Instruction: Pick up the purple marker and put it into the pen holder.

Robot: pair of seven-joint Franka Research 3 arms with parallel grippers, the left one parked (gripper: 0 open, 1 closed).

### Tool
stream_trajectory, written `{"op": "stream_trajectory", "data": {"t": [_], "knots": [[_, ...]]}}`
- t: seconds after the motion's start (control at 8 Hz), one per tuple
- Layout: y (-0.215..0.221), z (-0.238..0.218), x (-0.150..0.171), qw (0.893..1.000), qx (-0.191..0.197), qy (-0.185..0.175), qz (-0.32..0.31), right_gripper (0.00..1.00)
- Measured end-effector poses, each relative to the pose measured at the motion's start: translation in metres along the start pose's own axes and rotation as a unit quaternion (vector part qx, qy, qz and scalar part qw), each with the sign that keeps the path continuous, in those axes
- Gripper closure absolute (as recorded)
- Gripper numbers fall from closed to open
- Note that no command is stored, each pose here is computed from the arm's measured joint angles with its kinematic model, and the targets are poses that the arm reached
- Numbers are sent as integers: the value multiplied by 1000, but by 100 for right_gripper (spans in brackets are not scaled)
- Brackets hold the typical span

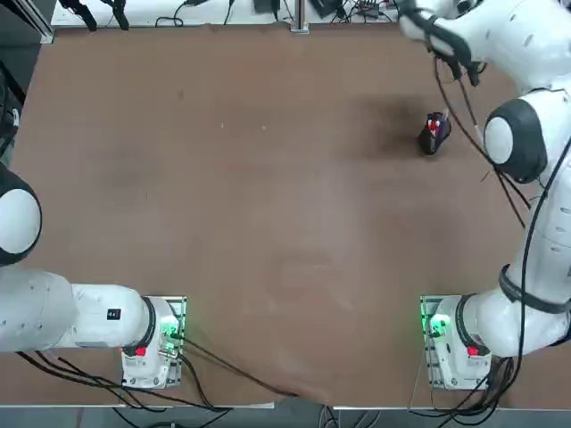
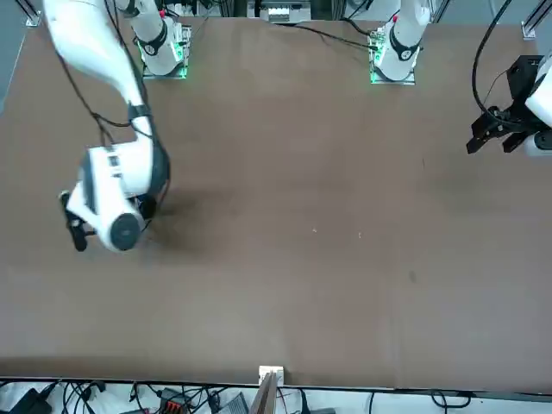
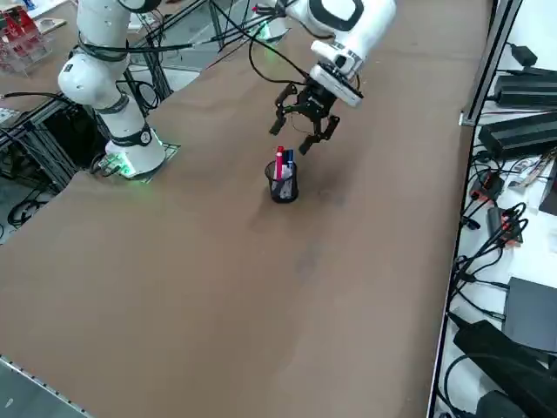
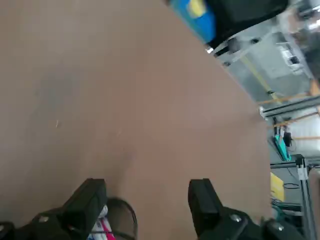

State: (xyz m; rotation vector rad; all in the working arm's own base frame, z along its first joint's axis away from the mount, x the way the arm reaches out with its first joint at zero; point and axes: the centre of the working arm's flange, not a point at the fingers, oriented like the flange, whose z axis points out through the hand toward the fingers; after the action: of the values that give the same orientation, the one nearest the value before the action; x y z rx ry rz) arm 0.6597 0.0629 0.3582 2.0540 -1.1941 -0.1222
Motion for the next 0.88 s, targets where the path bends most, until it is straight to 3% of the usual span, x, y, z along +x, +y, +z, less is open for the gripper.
{"op": "stream_trajectory", "data": {"t": [0.12,0.38,0.62,0.88], "knots": [[11,-5,20,996,31,-42,-66,0],[43,-23,53,972,112,-104,-180,0],[87,-42,79,925,208,-140,-286,0],[132,-62,93,875,272,-135,-378,0]]}}
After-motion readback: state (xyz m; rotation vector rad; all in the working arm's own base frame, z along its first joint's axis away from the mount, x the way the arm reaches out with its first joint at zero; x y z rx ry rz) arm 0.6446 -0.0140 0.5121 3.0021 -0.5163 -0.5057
